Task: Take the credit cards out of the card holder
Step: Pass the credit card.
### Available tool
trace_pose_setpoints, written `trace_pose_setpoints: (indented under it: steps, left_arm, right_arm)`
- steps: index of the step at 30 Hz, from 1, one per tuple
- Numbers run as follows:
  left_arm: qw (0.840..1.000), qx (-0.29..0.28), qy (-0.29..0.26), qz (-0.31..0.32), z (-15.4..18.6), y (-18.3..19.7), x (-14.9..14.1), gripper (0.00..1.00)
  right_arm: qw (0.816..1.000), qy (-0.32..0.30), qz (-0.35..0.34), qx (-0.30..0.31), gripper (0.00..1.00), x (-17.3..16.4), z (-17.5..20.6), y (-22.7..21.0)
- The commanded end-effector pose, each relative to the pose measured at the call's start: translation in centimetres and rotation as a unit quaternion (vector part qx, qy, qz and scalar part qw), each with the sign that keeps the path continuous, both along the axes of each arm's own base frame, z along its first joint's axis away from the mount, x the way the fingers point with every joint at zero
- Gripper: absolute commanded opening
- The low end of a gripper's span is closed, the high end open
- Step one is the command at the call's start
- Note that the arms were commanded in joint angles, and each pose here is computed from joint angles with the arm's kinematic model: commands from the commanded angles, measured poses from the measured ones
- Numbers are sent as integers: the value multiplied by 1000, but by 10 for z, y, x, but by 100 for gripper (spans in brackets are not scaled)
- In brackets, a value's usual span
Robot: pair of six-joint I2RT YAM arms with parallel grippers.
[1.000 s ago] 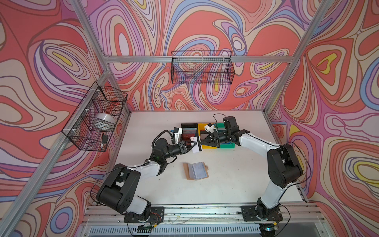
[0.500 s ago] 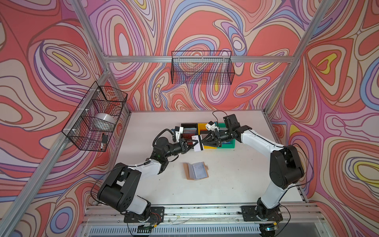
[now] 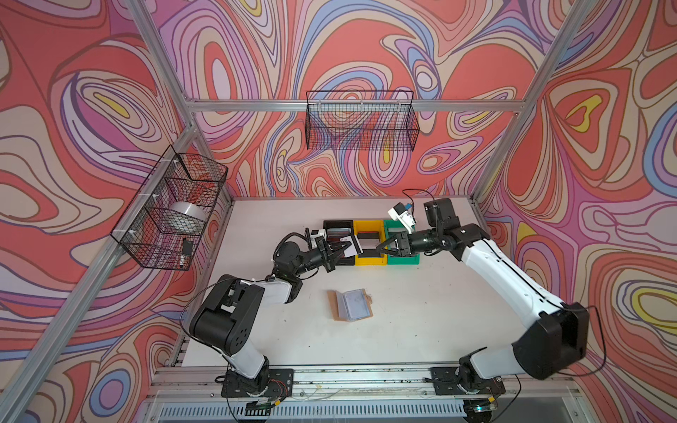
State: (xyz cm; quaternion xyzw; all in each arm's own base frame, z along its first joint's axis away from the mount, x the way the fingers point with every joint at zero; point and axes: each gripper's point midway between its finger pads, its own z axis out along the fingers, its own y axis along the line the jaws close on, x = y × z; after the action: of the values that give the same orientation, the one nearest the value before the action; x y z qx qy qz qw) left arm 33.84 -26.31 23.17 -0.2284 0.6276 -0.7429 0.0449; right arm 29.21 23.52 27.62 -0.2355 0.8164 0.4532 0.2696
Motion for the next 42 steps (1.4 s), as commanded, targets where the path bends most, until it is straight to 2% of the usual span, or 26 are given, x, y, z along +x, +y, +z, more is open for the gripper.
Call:
trace_pose_setpoints:
  steps: [1, 3, 5, 9, 14, 18, 22, 26, 29, 35, 38, 39, 40, 42]
  left_arm:
    - [988, -117, 101, 3, 47, 11, -1, 0]
    - [982, -129, 134, 13, 56, 14, -1, 0]
    - [981, -109, 158, 10, 63, 13, -5, 0]
    - [980, -113, 165, 20, 86, 16, -3, 0]
    - [974, -136, 173, 44, 90, 24, 1, 0]
    - [971, -142, 185, 58, 83, 29, -2, 0]
    - [965, -154, 202, 64, 78, 33, -5, 0]
    - [961, -159, 212, 74, 78, 34, -1, 0]
    - [957, -166, 216, 97, 74, 39, 3, 0]
    - [954, -175, 227, 91, 66, 35, 6, 0]
    - [954, -178, 225, 88, 65, 33, 9, 0]
    - [954, -179, 225, 86, 64, 32, 10, 0]
    - [954, -178, 226, 83, 63, 30, 10, 0]
    - [954, -175, 231, 79, 60, 28, 10, 0]
  right_arm:
    - [981, -193, -22, -29, 26, 6, 6, -16]
    - [963, -268, -21, -23, 27, 0, 8, -20]
    - [948, -316, -17, -25, 27, -3, 8, -22]
    - [944, -328, -11, -30, 27, 6, 17, -18]
    - [923, -380, 11, -61, 24, 23, 16, -10]
    - [885, -455, 61, -81, 15, 28, 9, 0]
    - [848, -513, 94, -97, 17, 39, 7, 8]
    - [829, -533, 115, -122, 17, 56, 0, 16]
    - [808, -556, 128, -146, 17, 65, -6, 21]
    - [753, -612, 172, -172, 15, 77, -14, 36]
    - [715, -650, 179, -186, 25, 85, -13, 45]
    - [702, -662, 179, -190, 31, 88, -12, 47]
    - [688, -676, 180, -195, 43, 91, -12, 48]
    - [664, -695, 179, -207, 43, 98, -12, 50]
